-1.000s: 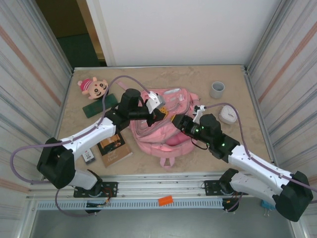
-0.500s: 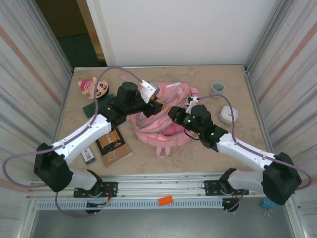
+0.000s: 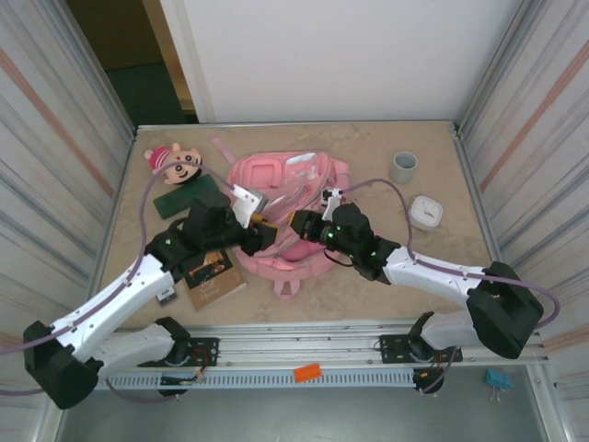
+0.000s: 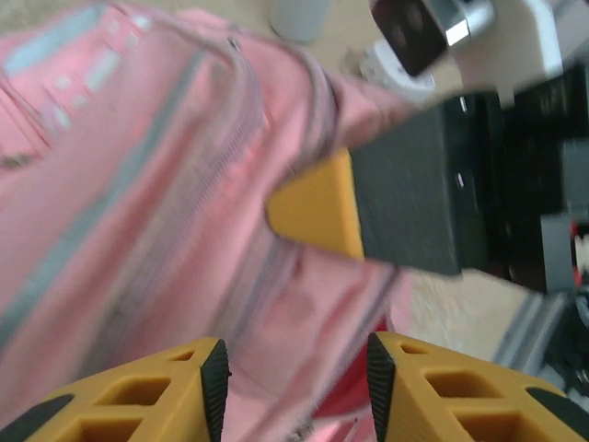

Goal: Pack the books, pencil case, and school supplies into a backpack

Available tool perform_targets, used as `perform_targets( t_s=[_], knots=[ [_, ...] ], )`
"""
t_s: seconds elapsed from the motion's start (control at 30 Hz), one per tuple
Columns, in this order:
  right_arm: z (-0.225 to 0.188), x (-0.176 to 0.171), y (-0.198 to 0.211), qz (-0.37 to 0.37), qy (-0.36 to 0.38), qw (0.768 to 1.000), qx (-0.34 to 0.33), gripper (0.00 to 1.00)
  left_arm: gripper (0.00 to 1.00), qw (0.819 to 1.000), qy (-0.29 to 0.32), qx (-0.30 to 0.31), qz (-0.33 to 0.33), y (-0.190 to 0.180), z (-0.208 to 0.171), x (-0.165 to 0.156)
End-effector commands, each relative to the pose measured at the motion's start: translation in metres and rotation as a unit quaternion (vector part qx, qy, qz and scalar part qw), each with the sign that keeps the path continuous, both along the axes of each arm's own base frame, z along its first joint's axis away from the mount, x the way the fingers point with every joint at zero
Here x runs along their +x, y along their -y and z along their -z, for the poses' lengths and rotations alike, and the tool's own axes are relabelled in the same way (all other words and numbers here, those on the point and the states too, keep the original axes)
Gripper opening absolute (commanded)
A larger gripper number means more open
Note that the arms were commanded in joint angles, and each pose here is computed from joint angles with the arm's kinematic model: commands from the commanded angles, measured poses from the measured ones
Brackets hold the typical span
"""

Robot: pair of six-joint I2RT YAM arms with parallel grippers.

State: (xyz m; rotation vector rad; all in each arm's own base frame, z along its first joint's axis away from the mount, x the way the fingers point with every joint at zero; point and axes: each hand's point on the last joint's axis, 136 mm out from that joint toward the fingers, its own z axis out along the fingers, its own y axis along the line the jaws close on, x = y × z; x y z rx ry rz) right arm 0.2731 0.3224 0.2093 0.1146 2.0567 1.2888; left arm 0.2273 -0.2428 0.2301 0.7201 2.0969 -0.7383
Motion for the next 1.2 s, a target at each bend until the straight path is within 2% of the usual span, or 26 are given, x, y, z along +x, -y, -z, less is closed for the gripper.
perform_targets(
  t_s=[0.0,0.17,0.4,0.6,0.87,1.03,1.17],
  knots=[
    [-0.041,-0.004,-0.012,-0.027,0.06,0.997,0.032,0.05,0.44,0.999,-0.036,0.003,-0.002,-0.002,0.028,-0.021],
    [-0.052,-0.003,-0.007,-0.018,0.082,0.996,0.027,0.05,0.43,0.998,-0.056,0.03,-0.004,-0.002,0.055,-0.033],
    [-0.062,-0.006,-0.011,-0.029,0.088,0.995,0.047,0.06,0.42,0.994,-0.066,0.072,-0.052,-0.018,0.08,-0.025],
    [-0.065,-0.008,-0.014,-0.033,0.09,0.994,0.051,0.07,0.42,0.995,-0.081,0.053,-0.029,-0.005,0.088,-0.031],
    [-0.064,-0.006,-0.014,-0.029,0.09,0.994,0.049,0.07,0.43,0.995,-0.073,0.075,0.001,0.01,0.096,-0.039],
    [-0.063,-0.008,-0.014,-0.029,0.089,0.994,0.049,0.07,0.4,0.991,-0.068,0.114,-0.029,-0.003,0.108,-0.035],
    [-0.066,-0.01,-0.016,-0.032,0.091,0.994,0.051,0.06,0.34,0.991,-0.062,0.112,-0.045,-0.007,0.109,-0.032]
  ],
)
